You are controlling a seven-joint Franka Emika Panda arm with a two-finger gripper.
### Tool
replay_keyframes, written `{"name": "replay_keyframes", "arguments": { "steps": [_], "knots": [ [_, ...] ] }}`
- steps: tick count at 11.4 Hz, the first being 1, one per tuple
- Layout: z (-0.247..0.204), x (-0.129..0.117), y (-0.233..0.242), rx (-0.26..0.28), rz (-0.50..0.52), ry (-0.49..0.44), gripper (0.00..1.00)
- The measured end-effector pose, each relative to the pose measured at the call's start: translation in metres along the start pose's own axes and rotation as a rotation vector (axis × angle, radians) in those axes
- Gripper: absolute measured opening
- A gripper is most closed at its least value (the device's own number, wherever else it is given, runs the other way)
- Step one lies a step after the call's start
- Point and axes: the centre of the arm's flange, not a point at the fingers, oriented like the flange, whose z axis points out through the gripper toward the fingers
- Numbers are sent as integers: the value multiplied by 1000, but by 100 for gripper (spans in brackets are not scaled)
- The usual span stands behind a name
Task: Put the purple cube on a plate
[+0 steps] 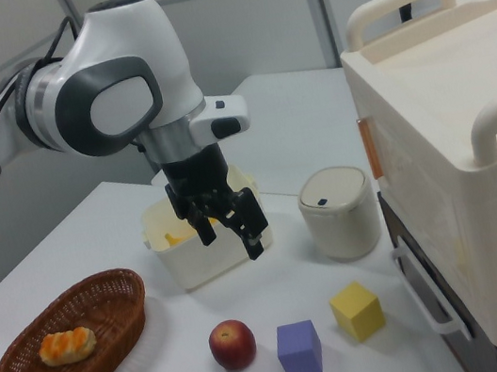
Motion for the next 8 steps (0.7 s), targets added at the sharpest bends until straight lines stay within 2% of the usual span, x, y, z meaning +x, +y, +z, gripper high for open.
{"name": "replay_keyframes", "arguments": {
  "steps": [8],
  "knots": [
    [28, 24, -13, -1, -28, 39, 100]
  ]
}}
